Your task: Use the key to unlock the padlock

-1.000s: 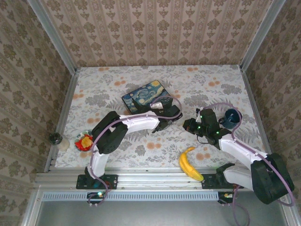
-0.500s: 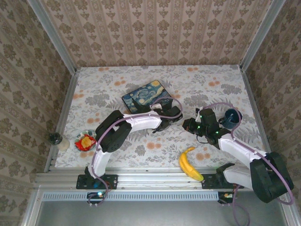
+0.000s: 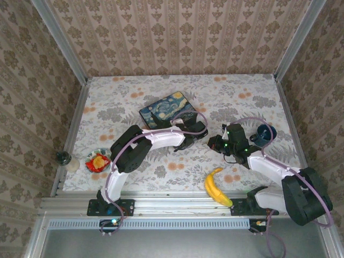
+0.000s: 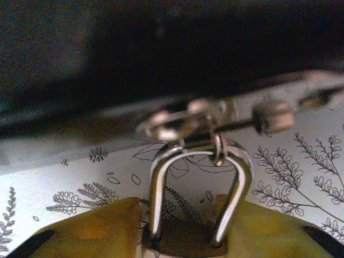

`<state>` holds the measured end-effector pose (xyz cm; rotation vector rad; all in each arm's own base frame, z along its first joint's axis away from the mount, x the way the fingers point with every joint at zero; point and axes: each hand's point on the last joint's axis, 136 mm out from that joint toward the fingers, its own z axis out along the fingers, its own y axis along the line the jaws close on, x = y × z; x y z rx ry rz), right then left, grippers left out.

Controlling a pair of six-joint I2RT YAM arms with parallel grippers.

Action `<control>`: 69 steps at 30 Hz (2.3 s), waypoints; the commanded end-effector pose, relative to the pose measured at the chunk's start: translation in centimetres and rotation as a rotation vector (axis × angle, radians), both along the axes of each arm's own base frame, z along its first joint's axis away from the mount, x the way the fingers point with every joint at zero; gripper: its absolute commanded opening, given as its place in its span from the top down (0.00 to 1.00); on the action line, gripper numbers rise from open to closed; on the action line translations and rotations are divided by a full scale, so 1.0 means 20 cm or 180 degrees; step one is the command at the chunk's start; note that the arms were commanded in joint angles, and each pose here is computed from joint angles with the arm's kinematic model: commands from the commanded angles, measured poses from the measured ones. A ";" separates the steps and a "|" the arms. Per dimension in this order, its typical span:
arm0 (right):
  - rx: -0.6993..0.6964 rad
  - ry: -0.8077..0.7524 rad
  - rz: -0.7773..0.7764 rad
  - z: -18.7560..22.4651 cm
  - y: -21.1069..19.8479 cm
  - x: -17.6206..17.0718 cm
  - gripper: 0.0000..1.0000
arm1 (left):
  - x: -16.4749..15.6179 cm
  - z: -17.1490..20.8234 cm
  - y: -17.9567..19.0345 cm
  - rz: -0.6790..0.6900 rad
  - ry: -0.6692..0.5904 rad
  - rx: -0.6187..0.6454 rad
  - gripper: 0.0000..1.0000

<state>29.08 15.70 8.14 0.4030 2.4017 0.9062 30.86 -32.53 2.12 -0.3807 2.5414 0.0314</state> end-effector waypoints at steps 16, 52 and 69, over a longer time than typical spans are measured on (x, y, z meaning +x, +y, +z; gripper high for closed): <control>-0.0083 -0.0286 0.0077 -0.07 0.02 -0.03 1.00 | -0.03 0.00 -0.14 -0.0325 0.0356 -0.0949 1.00; -0.0526 -0.0681 -0.0311 0.00 -0.03 0.02 1.00 | -0.14 -0.10 -0.30 0.0066 0.1026 -0.2243 0.60; 0.0149 -0.0870 -0.0280 0.35 -0.03 0.03 1.00 | -0.11 0.64 -0.26 -0.1172 -0.0199 -0.2378 0.30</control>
